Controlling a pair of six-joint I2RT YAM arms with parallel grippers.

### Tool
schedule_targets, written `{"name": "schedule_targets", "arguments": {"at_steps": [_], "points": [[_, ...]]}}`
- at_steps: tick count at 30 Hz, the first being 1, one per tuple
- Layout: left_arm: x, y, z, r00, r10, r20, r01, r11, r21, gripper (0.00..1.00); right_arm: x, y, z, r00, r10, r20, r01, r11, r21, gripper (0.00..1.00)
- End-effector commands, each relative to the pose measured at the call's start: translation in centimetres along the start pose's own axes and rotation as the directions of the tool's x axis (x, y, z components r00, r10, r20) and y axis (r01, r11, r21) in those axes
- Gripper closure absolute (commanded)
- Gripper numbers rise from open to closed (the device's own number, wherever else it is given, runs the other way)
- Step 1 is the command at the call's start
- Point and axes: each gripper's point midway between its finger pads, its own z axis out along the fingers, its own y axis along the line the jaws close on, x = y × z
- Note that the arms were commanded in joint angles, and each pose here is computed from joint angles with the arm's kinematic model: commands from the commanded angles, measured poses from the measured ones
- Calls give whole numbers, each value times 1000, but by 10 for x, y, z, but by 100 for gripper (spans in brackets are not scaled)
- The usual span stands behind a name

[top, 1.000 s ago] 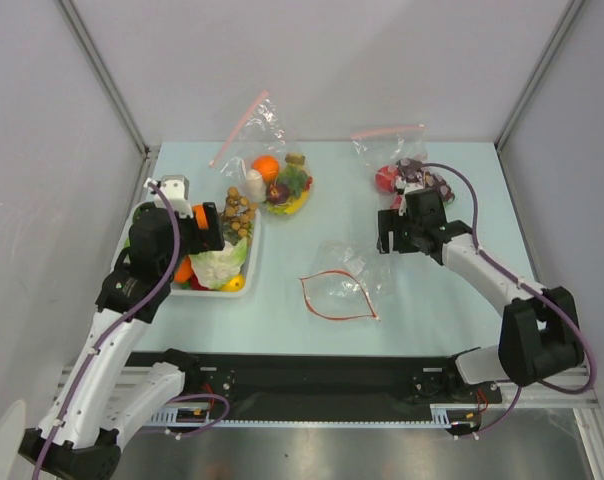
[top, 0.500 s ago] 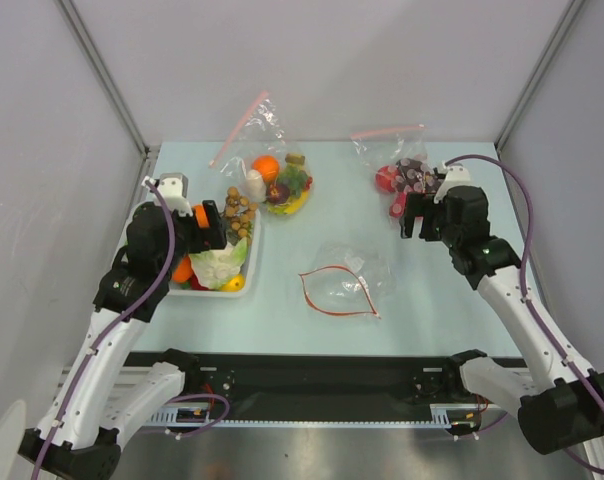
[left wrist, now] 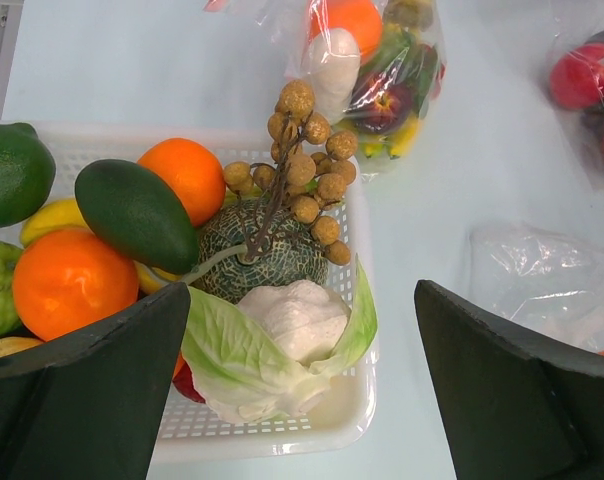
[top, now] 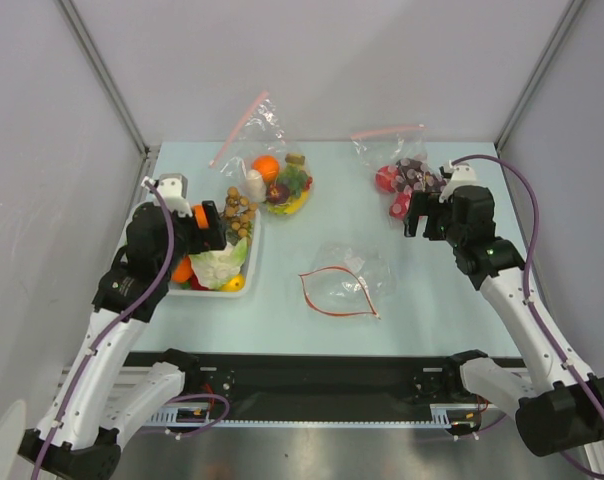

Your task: Open the zip-top bag and remove the fake food

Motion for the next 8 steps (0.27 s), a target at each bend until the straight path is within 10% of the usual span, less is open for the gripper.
{"name": "schedule_targets", "arguments": {"at_steps": [1, 8], "points": [[-21, -1, -9, 998, -25, 52, 25, 1000, 1, 0, -19, 1, -6, 997, -4, 71, 4, 1000, -12, 0], [-24, 1, -8, 999, -11, 53, 12, 1000, -9, 0, -21, 1, -8, 997, -8, 75, 9, 1000, -14, 0]]}}
